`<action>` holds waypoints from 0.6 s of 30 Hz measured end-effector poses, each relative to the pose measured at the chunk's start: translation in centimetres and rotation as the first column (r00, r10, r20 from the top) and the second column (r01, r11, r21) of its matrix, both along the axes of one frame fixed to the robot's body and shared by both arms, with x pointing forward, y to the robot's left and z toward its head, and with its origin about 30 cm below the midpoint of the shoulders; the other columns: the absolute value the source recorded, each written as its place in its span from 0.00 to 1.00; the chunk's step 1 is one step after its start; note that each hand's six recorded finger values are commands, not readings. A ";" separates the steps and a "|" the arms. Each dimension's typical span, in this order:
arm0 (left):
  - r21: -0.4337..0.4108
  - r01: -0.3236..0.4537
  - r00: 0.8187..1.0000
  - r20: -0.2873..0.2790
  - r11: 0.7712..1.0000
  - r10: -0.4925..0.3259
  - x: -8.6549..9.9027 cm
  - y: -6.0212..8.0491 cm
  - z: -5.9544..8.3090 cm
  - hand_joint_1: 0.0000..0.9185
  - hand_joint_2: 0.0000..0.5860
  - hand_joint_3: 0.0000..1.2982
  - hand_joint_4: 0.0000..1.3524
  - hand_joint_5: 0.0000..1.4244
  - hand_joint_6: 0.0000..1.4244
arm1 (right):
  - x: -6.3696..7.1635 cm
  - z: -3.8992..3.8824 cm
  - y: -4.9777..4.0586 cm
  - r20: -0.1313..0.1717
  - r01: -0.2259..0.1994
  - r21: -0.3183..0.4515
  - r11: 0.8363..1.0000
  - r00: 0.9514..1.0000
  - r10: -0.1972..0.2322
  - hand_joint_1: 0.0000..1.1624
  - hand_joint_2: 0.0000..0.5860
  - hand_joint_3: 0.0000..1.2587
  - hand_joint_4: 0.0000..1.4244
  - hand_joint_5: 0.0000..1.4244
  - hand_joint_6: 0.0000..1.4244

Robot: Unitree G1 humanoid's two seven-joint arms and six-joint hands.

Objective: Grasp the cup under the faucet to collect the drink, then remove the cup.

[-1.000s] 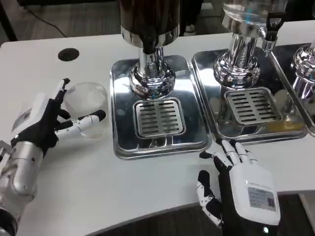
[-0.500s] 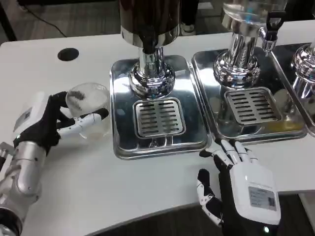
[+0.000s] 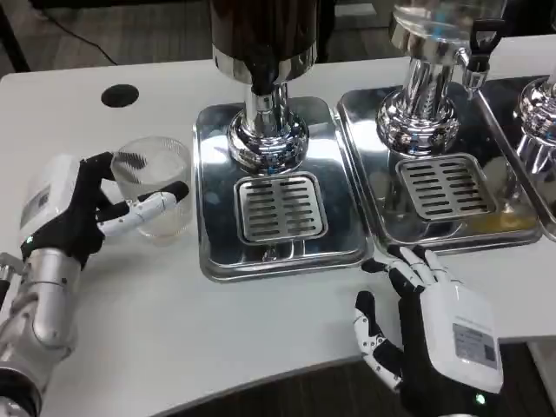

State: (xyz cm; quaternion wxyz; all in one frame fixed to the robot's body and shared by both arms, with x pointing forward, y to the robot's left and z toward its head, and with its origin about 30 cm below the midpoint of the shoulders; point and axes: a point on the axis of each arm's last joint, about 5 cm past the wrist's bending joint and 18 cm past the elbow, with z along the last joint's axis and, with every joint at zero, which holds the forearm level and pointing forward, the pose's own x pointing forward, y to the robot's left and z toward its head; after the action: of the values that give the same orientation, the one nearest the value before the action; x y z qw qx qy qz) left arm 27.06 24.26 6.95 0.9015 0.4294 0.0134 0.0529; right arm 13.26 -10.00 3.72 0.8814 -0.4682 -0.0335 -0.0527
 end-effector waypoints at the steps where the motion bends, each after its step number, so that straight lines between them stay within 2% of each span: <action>1: -0.001 -0.001 1.000 0.005 1.000 0.001 0.0 0.0 0.0 0.53 0.19 0.47 0.55 0.72 0.97 | 0.0 0.00 0.00 0.001 -0.001 0.001 1.000 1.000 0.001 0.47 0.84 0.31 0.13 0.07 0.10; 6: -0.011 0.030 0.998 0.050 1.000 -0.029 0.0 0.0 0.3 0.53 0.19 0.48 0.56 0.73 0.98 | 0.0 0.03 0.01 0.005 -0.006 0.005 1.000 1.000 0.006 0.46 0.84 0.31 0.13 0.07 0.10; 11: -0.015 0.062 0.996 0.071 0.998 -0.060 0.1 -0.3 0.4 0.54 0.17 0.49 0.56 0.73 0.98 | 0.1 0.17 0.01 0.013 -0.005 0.008 1.000 1.000 0.005 0.46 0.84 0.31 0.13 0.07 0.10; 15: -0.012 0.094 0.993 0.068 0.995 -0.093 0.3 -0.8 0.4 0.54 0.17 0.49 0.56 0.73 0.98 | 0.2 0.30 -0.03 0.021 -0.002 0.010 1.000 1.000 0.002 0.45 0.84 0.31 0.13 0.07 0.10; 18: -0.018 0.138 0.989 0.055 0.990 -0.137 0.5 -1.8 0.3 0.55 0.17 0.49 0.56 0.73 0.97 | 0.2 0.50 -0.06 0.030 0.002 0.015 1.000 1.000 -0.003 0.45 0.84 0.31 0.12 0.07 0.11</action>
State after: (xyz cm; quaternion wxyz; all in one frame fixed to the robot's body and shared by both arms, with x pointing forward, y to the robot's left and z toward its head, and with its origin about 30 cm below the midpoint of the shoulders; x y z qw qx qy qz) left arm 27.53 22.51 7.24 0.9076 0.4180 -0.0400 0.0021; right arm 13.42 -10.07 4.22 0.8843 -0.4606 -0.0458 -0.0612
